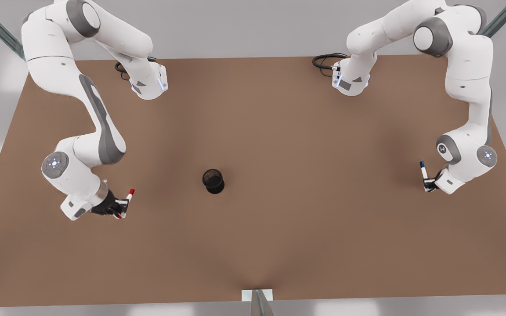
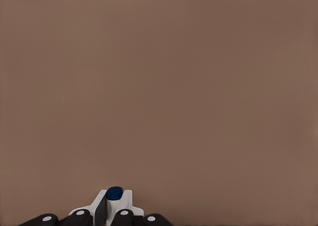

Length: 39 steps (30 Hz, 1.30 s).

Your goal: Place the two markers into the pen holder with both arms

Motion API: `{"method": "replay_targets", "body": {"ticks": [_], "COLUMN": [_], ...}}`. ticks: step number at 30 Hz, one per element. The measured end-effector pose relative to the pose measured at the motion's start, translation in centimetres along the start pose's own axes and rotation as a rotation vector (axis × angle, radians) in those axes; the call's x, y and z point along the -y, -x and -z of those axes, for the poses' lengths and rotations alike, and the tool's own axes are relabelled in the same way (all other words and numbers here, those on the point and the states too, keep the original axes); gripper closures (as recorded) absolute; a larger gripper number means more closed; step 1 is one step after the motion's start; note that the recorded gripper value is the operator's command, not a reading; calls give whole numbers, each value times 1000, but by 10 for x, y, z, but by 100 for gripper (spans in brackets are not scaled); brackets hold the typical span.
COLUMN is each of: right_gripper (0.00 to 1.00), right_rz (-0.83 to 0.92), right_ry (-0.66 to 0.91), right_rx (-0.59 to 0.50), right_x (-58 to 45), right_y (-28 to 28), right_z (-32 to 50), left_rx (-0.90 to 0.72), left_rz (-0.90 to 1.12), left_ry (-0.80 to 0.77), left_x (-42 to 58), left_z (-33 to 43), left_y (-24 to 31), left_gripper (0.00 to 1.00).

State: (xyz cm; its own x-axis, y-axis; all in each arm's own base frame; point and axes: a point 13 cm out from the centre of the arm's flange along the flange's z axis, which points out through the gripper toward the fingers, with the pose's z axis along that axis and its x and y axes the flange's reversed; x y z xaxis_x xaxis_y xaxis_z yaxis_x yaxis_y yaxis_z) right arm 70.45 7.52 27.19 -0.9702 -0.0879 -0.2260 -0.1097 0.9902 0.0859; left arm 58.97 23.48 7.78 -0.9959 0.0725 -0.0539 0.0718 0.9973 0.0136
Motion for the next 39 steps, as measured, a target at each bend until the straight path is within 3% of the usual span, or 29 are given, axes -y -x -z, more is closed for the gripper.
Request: {"method": "replay_targets", "body": {"ticks": [5, 9, 15, 22, 27, 33, 39], "right_gripper": [79, 79, 79, 79, 79, 79, 79], "right_rz": [156, 259, 275, 240, 203, 208, 306], "right_ry": [126, 145, 122, 288, 335, 356, 314], "right_rx": [99, 144, 289, 487, 518, 537, 588], "right_x": [-160, -243, -263, -323, -317, -312, -290], "right_y": [17, -26, -78, -70, -74, -90, -80], "right_z": [57, 57, 39, 67, 50, 38, 37], "left_rx": [60, 124, 162, 126, 99, 163, 152], "left_rz": [-22, -65, -88, -67, -51, -68, -30], "left_ry": [-18, -63, -146, -241, -262, -288, -309], "left_x": [28, 82, 148, 205, 222, 279, 287], "left_z": [46, 89, 140, 148, 143, 192, 213], "left_y": [34, 68, 102, 101, 98, 134, 138], "left_gripper": [79, 79, 79, 79, 79, 79, 79]}}
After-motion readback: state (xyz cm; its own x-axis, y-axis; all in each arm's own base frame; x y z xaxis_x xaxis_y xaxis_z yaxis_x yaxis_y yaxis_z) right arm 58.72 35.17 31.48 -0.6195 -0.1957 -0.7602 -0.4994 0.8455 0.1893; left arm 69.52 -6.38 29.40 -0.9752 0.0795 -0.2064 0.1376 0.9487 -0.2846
